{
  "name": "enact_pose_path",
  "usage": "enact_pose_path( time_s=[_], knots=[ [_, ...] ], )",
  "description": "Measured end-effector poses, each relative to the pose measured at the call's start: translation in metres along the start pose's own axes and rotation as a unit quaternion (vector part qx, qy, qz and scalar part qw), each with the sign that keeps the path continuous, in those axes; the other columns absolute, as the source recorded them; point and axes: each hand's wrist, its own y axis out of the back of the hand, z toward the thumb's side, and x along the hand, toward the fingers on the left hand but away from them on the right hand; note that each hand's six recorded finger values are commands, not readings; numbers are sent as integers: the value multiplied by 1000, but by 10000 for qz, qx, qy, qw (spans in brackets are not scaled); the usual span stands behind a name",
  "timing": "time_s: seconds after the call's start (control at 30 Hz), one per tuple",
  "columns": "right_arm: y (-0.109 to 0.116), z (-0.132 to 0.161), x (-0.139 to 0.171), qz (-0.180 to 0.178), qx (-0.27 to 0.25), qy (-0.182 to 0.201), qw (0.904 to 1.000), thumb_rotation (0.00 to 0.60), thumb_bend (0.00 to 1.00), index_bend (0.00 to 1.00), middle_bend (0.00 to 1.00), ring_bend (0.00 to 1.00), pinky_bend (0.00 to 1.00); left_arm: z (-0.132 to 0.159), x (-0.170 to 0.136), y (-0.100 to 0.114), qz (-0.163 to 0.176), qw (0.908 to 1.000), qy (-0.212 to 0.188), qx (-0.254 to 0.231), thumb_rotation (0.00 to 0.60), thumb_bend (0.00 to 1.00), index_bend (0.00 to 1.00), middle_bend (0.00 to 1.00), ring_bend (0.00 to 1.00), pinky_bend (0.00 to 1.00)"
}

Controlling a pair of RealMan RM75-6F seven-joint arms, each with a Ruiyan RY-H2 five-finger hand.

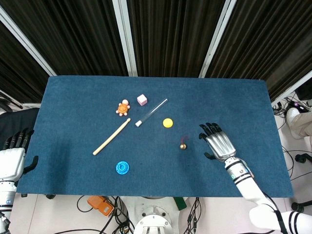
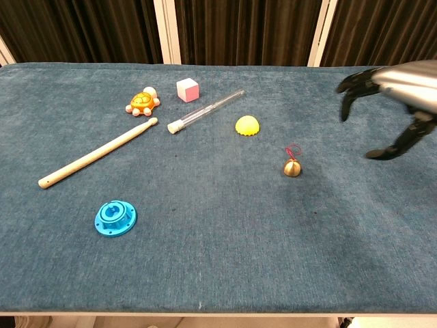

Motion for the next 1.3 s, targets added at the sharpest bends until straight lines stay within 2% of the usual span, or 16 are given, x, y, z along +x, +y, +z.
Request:
enact_pose_path(
  time_s=[0.23, 0.53, 1.3],
  knots=[
    [-18, 19, -24, 241, 79, 206, 9995, 600, 315, 443, 171, 138, 152, 0, 0, 0, -6, 10000, 9, -48, 600, 368, 55, 0, 24, 100],
    [-36, 23, -46, 438, 72, 161, 9989, 600, 316, 458, 170, 139, 152, 0, 1, 0, -19, 10000, -20, -38, 600, 368, 55, 0, 24, 100],
    [-42, 48, -75, 557, 2, 390, 9977, 600, 321, 502, 170, 139, 152, 0, 1, -1, -20, 10000, -19, -27, 600, 367, 55, 0, 24, 100]
  ],
)
